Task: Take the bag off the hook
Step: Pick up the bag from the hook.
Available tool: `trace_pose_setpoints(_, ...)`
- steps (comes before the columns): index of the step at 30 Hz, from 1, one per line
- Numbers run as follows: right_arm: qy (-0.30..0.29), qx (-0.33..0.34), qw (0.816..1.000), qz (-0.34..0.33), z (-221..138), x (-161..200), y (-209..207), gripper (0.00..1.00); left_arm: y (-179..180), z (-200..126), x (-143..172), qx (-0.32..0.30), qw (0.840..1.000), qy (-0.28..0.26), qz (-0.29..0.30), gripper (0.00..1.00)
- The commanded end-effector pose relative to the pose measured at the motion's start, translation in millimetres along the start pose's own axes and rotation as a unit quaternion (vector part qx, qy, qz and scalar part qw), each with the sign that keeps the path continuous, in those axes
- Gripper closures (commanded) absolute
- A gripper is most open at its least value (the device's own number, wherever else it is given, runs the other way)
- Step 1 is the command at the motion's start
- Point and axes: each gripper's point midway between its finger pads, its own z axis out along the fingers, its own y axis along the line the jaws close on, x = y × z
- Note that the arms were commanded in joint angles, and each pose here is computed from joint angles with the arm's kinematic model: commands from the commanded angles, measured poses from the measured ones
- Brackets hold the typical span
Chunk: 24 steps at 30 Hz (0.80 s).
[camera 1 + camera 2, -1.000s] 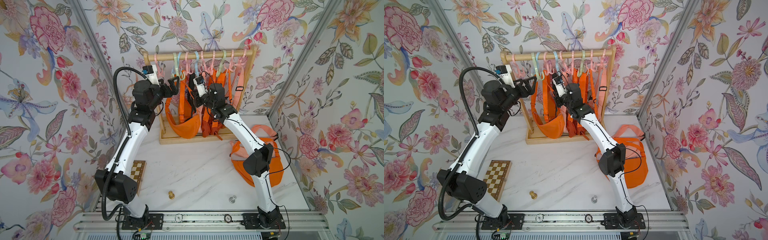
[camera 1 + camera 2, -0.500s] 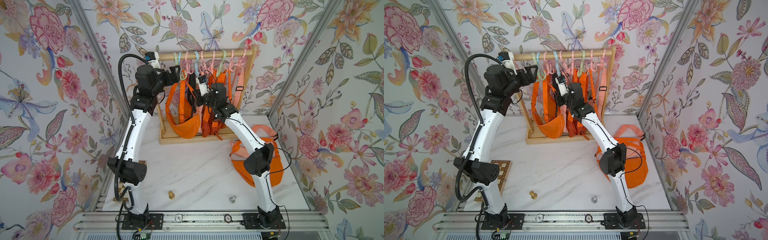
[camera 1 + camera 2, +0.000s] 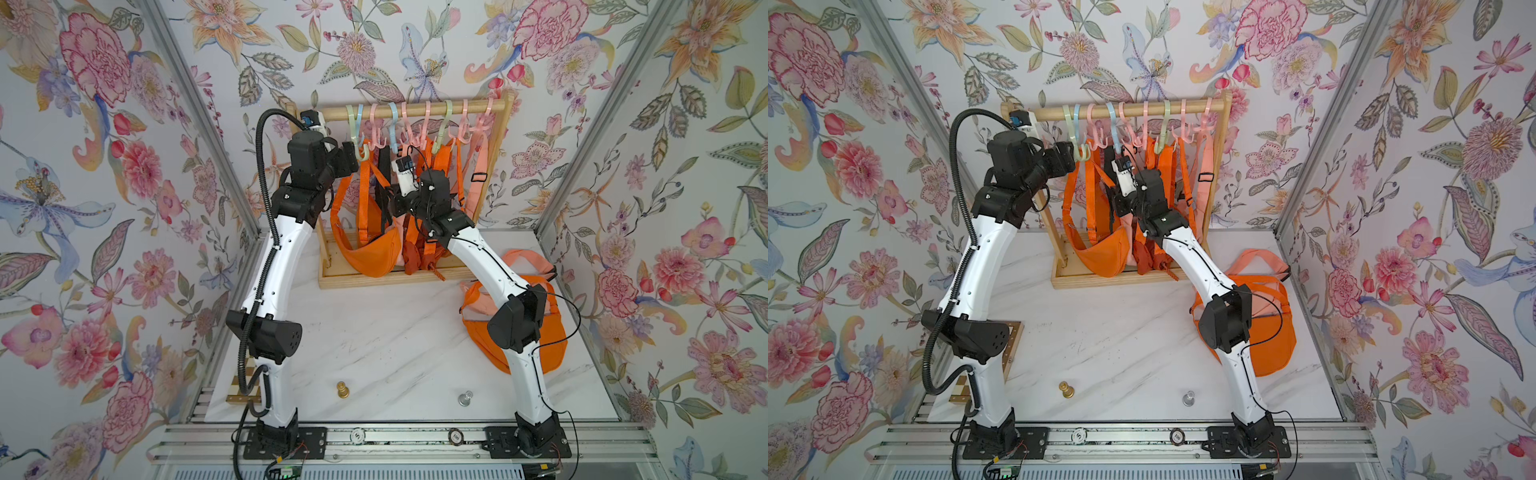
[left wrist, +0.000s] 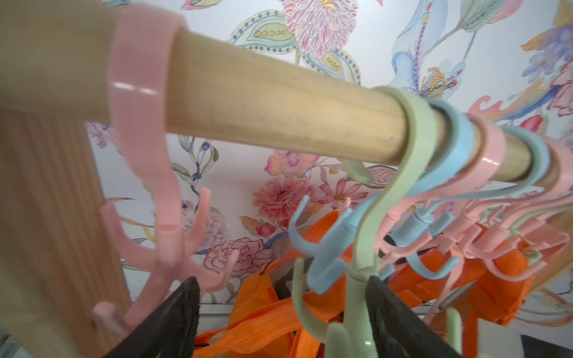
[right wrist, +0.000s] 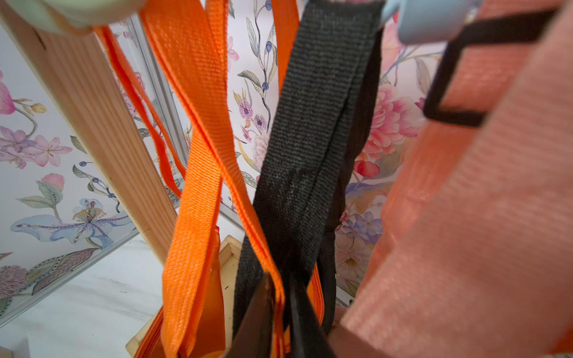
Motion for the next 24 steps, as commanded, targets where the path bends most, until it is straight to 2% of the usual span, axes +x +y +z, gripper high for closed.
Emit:
trace_pose_setpoints(1,-0.009,0.024,1.0,0.015,-5,-6,-18,0.86,27,-27,-23,-0.081,0.995,-0.018,0.048,0.15)
trace_pose_setpoints(10,-0.007,0.027,0.999,0.024,-8,-3,-25,0.86,74,-67,-47,-0.223,0.968,-0.033,0.105,0.1)
trace_pose_setpoints(15,-0.007,0.031,0.999,0.024,-9,-3,-28,0.86,74,-72,-44,-0.225,0.968,-0.024,0.109,0.09)
trace_pose_setpoints(19,-0.004,0.035,0.999,0.025,-9,-1,-31,0.86,78,-87,-55,-0.24,0.964,-0.036,0.109,0.05)
trace_pose_setpoints(24,0.0,0.041,0.999,0.03,-9,3,-37,0.87,66,-99,-63,-0.196,0.975,-0.049,0.088,0.01)
